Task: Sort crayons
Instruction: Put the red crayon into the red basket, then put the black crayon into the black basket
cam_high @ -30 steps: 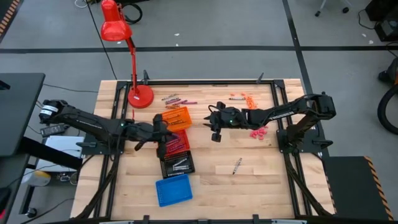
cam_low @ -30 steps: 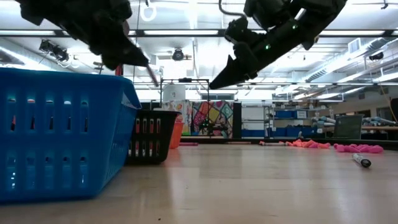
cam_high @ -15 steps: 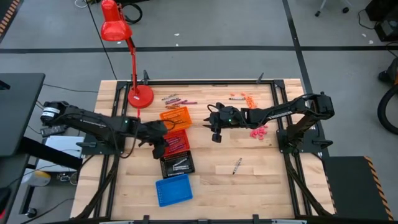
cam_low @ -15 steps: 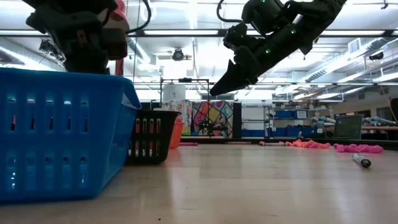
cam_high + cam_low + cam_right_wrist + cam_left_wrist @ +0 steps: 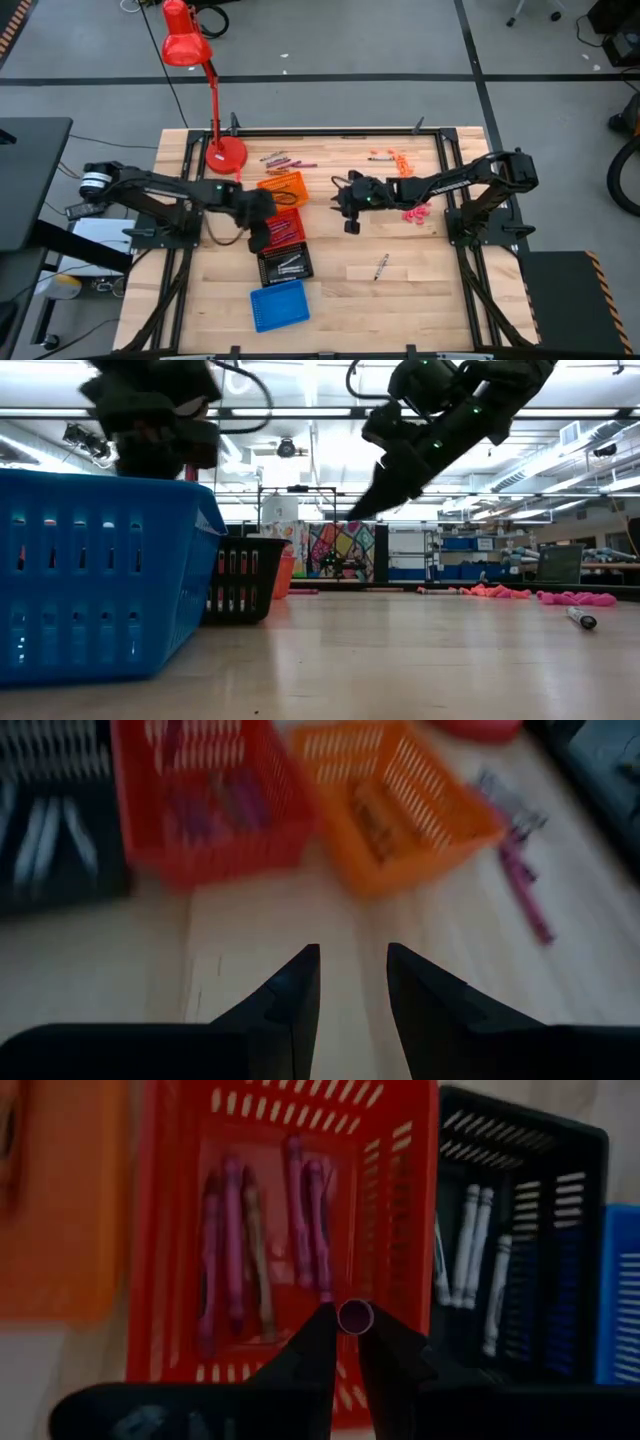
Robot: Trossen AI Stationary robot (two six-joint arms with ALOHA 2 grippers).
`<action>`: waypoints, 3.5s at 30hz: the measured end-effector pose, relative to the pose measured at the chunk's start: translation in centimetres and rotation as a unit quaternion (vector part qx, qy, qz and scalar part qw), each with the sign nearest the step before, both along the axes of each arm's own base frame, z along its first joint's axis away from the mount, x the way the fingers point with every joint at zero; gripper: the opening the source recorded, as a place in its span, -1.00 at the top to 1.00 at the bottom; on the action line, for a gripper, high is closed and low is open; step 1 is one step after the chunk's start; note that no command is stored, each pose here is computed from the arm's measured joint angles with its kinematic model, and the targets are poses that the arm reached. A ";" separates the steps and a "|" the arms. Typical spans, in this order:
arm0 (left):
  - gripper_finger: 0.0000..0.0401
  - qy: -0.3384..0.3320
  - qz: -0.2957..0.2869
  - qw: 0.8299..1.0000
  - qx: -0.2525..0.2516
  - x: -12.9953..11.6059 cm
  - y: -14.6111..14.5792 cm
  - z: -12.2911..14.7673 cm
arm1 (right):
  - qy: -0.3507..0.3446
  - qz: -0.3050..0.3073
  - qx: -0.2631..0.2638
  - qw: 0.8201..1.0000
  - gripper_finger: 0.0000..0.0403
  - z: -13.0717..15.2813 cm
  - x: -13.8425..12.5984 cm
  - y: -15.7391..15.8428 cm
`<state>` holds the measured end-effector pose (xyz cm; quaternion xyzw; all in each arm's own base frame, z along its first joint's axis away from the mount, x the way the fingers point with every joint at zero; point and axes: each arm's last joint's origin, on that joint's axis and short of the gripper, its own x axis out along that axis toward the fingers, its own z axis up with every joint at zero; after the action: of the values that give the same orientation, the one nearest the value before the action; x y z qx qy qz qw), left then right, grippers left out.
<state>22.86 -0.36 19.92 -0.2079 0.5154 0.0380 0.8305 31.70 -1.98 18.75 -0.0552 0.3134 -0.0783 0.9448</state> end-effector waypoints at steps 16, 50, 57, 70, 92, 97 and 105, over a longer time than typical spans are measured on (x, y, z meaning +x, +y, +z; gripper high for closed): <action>0.59 0.140 -0.121 0.980 0.074 5.5 0.1 -2.1 | 0.222 0.181 0.035 0.957 0.32 -1.7 -2.8 6.3; 0.19 -0.057 -0.107 0.931 0.345 8.0 -4.7 2.0 | 0.321 0.195 0.032 0.926 0.31 -5.5 -8.3 12.3; 0.19 -0.064 -0.102 0.932 0.343 8.1 -4.8 2.0 | 0.322 0.193 0.029 0.926 0.58 -5.7 -8.5 12.2; 0.19 -0.106 -0.090 0.930 0.340 8.6 -4.9 2.0 | 0.308 0.144 -0.021 0.940 0.85 -4.9 -7.8 11.9; 0.19 -0.265 -0.095 0.902 0.328 8.1 -5.7 -1.0 | 0.112 0.100 0.089 0.985 0.88 -2.1 -5.6 8.4; 0.19 -0.271 -0.093 0.900 0.329 8.2 -5.7 -0.9 | 0.144 0.108 0.098 0.979 0.69 -3.1 -6.3 10.5; 0.19 -0.280 -0.079 0.896 0.335 8.5 -4.8 -0.7 | 0.158 0.052 0.056 0.985 0.43 -5.0 -6.5 11.7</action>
<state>31.34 -5.20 19.27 0.1215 0.2331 0.0830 0.9613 25.23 9.72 13.79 -0.0305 0.4591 -0.0015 0.8879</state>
